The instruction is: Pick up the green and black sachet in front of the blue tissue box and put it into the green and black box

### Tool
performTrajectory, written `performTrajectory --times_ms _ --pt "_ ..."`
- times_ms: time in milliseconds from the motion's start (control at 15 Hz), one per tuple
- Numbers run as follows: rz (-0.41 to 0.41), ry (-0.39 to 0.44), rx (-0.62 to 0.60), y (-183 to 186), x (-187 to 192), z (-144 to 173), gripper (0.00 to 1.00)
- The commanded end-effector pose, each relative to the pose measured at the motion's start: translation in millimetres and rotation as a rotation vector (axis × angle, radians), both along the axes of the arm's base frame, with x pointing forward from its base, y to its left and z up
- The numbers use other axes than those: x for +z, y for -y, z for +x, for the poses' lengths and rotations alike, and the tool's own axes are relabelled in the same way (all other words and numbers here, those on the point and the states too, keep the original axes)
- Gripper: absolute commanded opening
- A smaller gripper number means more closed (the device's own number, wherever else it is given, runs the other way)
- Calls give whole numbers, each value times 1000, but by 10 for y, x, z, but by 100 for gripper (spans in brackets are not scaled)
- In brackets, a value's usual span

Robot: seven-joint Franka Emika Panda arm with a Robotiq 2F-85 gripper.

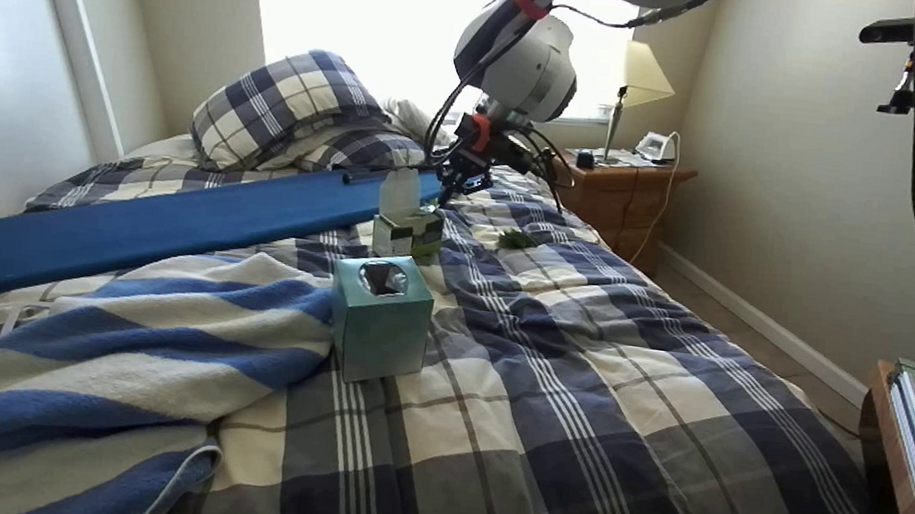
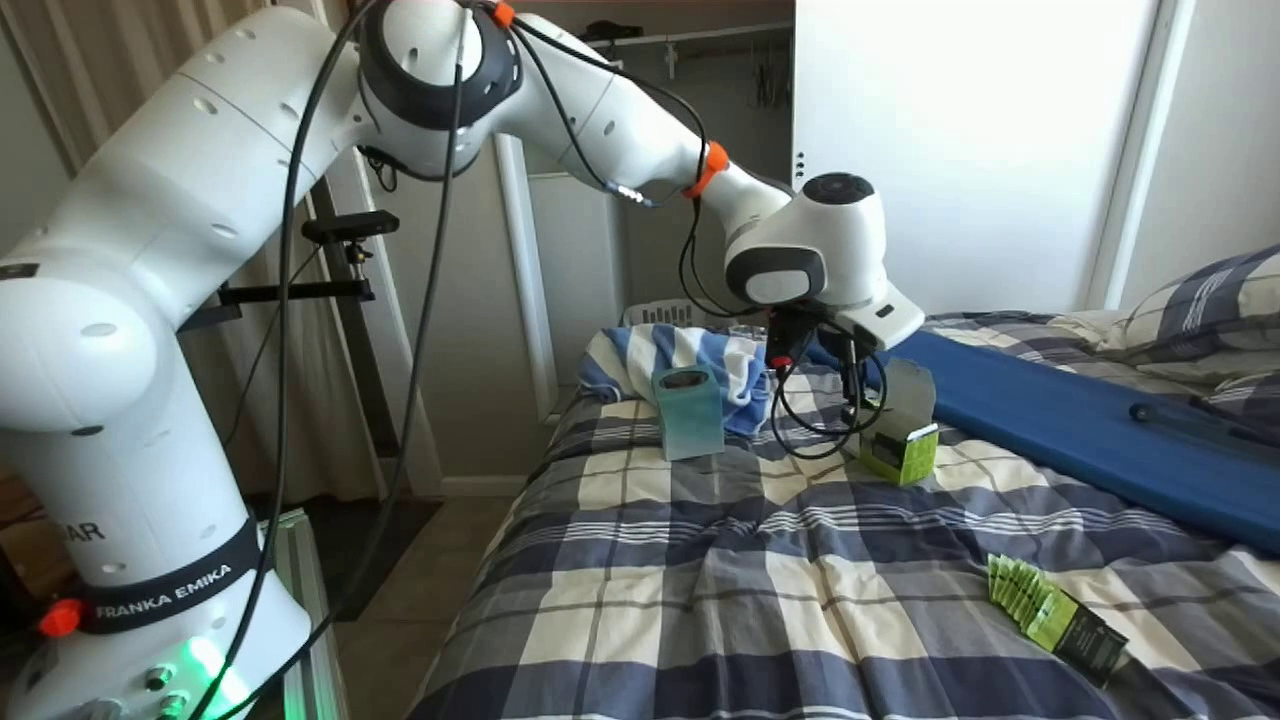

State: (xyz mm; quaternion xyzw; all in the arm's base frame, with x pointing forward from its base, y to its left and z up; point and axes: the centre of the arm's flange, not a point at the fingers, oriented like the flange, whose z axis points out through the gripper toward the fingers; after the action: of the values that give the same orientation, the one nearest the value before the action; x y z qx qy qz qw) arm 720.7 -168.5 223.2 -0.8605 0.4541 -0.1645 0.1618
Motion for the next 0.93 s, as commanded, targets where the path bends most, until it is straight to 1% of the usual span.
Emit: performTrajectory --times_ms 0,200,333,467,667,867 --pt "16 -79 -184 120 -94 545 0" --pt "31 -99 -282 154 -130 668 0" --pt "36 -101 -322 128 -130 773 0" --pt "29 -118 -341 74 -133 881 0" --pt "23 -122 -369 42 -136 1014 0" --pt "51 -142 -355 -22 -173 1136 0"
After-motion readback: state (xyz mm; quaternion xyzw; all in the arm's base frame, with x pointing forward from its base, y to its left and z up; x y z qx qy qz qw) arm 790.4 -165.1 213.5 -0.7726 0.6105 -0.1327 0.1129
